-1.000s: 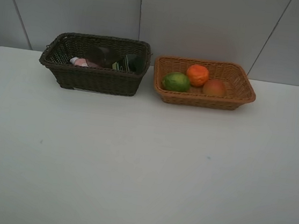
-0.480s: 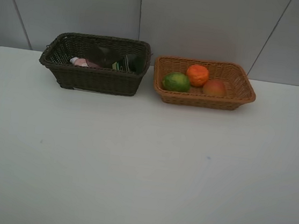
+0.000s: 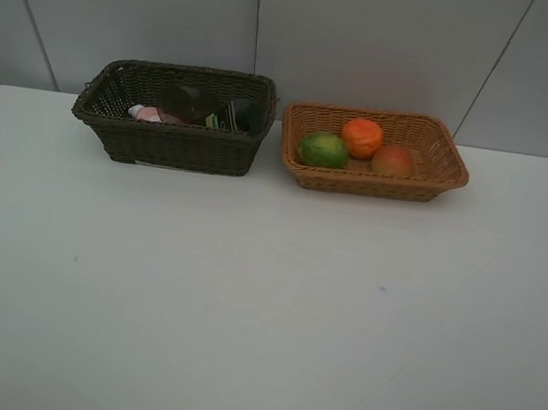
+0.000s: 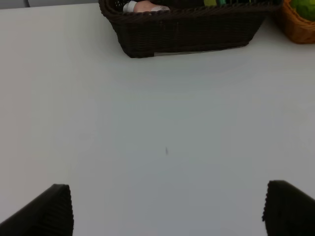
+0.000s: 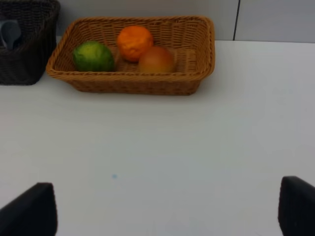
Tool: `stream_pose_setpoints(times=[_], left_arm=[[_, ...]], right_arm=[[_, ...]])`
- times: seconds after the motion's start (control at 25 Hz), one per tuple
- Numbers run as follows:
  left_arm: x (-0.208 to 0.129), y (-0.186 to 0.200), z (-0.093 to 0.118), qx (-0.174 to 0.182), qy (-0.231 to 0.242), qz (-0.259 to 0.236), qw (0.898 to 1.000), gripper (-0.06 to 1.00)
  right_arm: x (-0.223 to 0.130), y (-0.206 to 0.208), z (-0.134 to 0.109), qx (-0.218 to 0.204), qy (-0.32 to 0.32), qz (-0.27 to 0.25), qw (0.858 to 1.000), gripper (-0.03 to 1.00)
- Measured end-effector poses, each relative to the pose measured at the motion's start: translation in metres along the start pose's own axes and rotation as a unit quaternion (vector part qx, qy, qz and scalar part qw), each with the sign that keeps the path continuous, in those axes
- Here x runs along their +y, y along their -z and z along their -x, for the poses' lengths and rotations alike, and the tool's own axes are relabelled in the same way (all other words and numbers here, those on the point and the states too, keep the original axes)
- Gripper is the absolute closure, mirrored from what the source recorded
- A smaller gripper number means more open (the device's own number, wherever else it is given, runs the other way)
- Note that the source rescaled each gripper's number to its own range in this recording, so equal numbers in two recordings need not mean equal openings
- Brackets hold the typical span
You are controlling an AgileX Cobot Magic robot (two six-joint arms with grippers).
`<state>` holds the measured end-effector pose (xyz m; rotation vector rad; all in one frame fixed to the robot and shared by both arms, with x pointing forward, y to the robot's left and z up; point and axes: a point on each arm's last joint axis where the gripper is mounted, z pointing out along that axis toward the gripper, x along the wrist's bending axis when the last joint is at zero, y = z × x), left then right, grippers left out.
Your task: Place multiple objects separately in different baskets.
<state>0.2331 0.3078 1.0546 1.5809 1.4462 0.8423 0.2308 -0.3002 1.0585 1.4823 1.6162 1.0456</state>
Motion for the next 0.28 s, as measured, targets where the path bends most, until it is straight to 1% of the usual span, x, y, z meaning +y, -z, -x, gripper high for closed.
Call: stream_pose_setpoints(times=[0.28], left_arm=[[0.0, 0.0, 0.0, 0.0, 0.0, 0.0, 1.0, -0.06]], right_arm=[[0.0, 0.0, 0.0, 0.0, 0.0, 0.0, 1.0, 0.0]])
